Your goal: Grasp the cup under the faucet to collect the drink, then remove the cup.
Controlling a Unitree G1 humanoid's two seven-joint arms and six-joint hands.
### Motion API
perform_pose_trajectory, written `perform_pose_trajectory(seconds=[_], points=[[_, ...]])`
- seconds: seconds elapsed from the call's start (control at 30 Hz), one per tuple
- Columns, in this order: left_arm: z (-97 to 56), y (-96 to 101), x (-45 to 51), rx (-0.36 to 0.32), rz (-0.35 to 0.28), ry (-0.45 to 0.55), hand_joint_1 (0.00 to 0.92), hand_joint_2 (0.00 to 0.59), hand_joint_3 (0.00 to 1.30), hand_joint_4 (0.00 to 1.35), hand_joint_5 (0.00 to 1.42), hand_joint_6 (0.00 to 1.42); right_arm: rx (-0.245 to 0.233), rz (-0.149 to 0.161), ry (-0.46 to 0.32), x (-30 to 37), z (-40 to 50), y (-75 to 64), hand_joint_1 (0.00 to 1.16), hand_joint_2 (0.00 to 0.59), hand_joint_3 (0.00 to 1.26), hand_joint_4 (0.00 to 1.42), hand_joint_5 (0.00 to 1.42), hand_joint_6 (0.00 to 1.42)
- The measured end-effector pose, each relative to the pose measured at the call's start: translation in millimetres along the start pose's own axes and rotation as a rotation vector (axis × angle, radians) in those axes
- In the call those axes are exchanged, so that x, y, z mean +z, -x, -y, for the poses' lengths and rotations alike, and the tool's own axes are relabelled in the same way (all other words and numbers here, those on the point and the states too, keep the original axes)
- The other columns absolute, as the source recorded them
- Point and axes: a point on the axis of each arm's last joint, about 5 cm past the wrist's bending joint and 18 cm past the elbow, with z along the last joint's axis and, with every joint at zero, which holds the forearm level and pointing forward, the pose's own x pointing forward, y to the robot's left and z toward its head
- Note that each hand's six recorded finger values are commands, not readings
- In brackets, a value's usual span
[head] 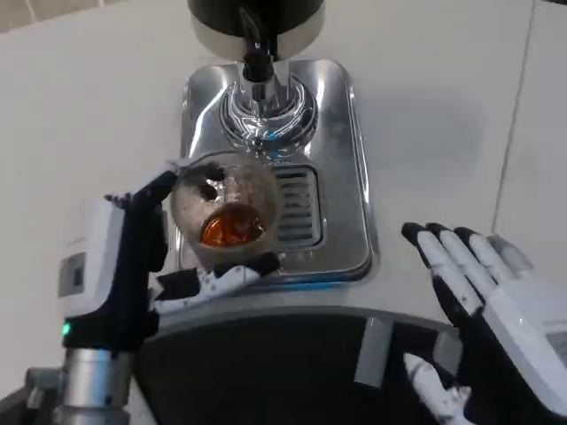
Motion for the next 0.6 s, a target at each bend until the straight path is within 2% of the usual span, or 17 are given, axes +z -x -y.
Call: perform_pose_trajectory(seconds=[0.1, 0.27, 0.3, 0.43, 0.6], points=[[-4.0, 4.0, 2.7, -0.008, 0.012, 0.012, 0.749, 0.000, 1.15, 1.22, 1.42, 1.42, -0.013, 0.009, 0.008, -2.6, -3.5, 3.4, 0.12, 0.586, 0.00, 0.00, 0.00, 0.00], [-11.2, 10.1, 7.8, -0.011, 0.038, 0.022, 0.749, 0.000, 1.15, 1.22, 1.42, 1.42, -0.016, 0.006, 0.021, -6.1, -7.6, 10.9, 0.11, 0.586, 0.00, 0.00, 0.00, 0.00], [-12.5, 11.8, 8.8, -0.015, 0.042, 0.025, 0.749, 0.000, 1.15, 1.22, 1.42, 1.42, -0.016, 0.009, 0.022, -6.4, -8.0, 12.8, 0.08, 0.586, 0.00, 0.00, 0.00, 0.00], [-14.7, 19.0, 10.8, -0.033, 0.042, 0.029, 0.747, 0.000, 1.15, 1.22, 1.42, 1.42, -0.026, 0.024, 0.031, -6.9, -8.5, 17.7, 0.00, 0.586, 0.00, 0.00, 0.00, 0.00], [-18.4, 26.4, 15.6, -0.054, 0.058, 0.037, 0.742, 0.000, 1.15, 1.22, 1.42, 1.42, -0.046, 0.053, 0.057, -10.9, -5.4, 22.1, 0.00, 0.586, 0.00, 0.00, 0.00, 0.00]])
